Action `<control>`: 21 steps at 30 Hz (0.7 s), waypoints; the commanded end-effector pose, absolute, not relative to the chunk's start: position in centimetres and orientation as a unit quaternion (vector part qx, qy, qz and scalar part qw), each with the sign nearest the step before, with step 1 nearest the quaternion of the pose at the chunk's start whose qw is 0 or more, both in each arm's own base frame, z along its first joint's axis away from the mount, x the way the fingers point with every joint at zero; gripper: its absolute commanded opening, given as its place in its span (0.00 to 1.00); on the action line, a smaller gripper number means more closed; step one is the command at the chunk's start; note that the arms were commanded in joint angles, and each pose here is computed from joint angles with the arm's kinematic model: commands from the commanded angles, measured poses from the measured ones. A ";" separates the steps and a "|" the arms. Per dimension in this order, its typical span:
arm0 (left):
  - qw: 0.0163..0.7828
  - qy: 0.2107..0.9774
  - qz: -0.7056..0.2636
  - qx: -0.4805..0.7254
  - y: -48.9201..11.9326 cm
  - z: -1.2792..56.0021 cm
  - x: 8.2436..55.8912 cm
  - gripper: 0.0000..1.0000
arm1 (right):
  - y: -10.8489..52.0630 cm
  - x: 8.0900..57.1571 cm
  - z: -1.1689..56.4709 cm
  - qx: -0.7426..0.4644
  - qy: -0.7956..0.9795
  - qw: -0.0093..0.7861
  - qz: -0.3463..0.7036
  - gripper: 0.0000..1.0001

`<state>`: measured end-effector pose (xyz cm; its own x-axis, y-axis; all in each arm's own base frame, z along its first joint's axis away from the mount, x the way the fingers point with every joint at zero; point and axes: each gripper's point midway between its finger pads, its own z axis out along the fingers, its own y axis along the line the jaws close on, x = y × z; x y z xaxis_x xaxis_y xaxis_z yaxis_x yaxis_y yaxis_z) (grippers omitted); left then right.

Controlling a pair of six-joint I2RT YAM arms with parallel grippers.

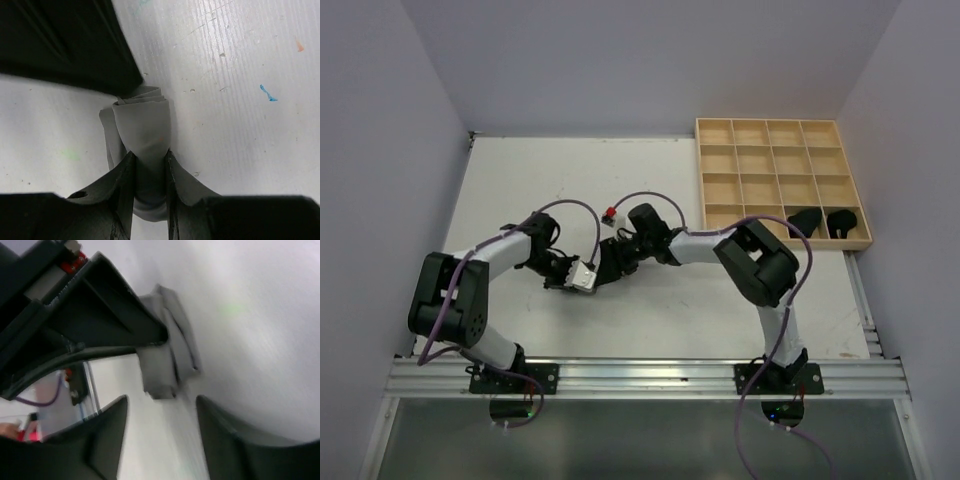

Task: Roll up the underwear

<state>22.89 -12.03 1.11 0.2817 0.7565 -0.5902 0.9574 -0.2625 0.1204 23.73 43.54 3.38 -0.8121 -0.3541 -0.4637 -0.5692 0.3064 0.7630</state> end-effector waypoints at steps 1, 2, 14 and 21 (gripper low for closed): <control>0.078 0.604 -0.274 0.745 -8.8 -1.7 17.1 0.25 | 38.2 27.6 5.9 -0.284 0.843 0.208 0.407 0.68; 0.072 0.605 -0.287 0.739 -9.0 -1.2 17.3 0.25 | 37.5 27.8 7.1 -0.283 0.843 0.226 0.398 0.71; -0.034 0.632 -0.435 0.640 -11.6 -1.0 18.5 0.11 | 32.3 24.7 13.5 -0.357 0.804 0.363 0.309 0.60; -0.067 0.657 -0.454 0.599 -13.0 -1.8 18.6 0.04 | 37.8 20.5 10.7 -0.512 0.739 0.379 0.218 0.58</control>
